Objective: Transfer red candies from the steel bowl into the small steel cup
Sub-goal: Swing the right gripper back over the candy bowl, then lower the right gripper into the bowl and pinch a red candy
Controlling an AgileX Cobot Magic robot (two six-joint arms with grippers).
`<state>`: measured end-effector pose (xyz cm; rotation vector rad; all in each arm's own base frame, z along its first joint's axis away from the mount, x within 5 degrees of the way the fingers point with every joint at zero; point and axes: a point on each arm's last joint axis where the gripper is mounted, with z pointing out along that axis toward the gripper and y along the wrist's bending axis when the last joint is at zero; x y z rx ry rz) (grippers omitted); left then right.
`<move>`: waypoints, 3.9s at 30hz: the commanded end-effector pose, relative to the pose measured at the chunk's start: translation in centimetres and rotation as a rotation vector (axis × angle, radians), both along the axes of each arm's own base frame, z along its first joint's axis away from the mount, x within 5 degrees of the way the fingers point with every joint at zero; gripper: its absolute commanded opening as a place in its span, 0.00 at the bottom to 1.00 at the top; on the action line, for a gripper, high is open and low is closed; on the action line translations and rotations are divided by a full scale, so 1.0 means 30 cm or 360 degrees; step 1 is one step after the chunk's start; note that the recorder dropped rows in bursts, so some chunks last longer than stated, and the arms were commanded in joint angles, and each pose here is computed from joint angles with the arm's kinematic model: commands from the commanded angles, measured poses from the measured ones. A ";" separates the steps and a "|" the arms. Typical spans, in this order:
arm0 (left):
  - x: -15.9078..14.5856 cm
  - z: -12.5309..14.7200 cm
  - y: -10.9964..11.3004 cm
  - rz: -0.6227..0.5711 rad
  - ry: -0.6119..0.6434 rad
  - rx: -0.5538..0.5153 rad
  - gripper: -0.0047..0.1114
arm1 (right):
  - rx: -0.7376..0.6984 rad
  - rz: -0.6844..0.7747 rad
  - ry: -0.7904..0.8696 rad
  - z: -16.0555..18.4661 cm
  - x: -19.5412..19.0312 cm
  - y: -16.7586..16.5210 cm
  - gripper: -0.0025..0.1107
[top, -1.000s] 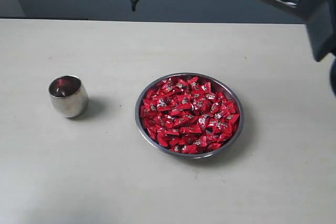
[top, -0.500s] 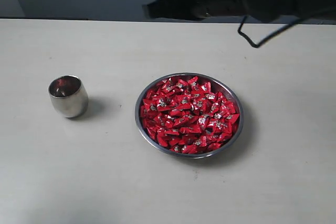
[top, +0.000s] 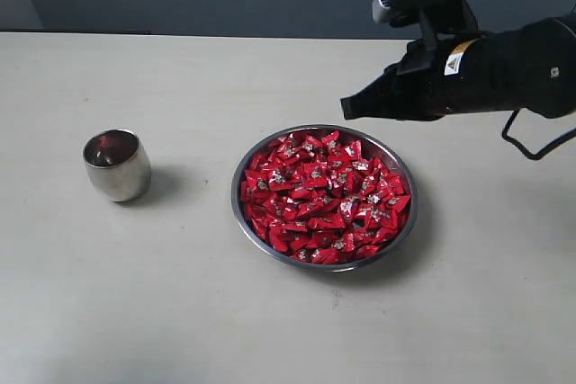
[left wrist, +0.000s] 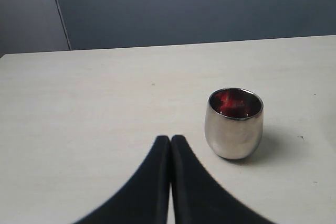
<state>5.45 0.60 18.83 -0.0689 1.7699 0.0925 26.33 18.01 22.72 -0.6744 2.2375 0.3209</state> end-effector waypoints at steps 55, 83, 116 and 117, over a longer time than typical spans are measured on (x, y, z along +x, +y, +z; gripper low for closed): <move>0.000 -0.003 -0.001 -0.0012 -0.0004 -0.0003 0.04 | -0.0398 0.0083 0.0999 -0.180 0.232 0.319 0.02; 0.000 -0.003 -0.001 -0.0012 -0.0004 -0.0003 0.04 | -0.0475 0.0004 0.1035 -0.250 0.216 0.349 0.48; 0.000 -0.003 -0.001 -0.0012 -0.0004 -0.0003 0.04 | -0.0338 -0.0341 0.1125 -0.249 0.220 0.348 0.39; 0.000 -0.003 -0.001 -0.0012 -0.0004 -0.0003 0.04 | -0.0340 -0.0348 0.1131 -0.250 0.219 0.348 0.39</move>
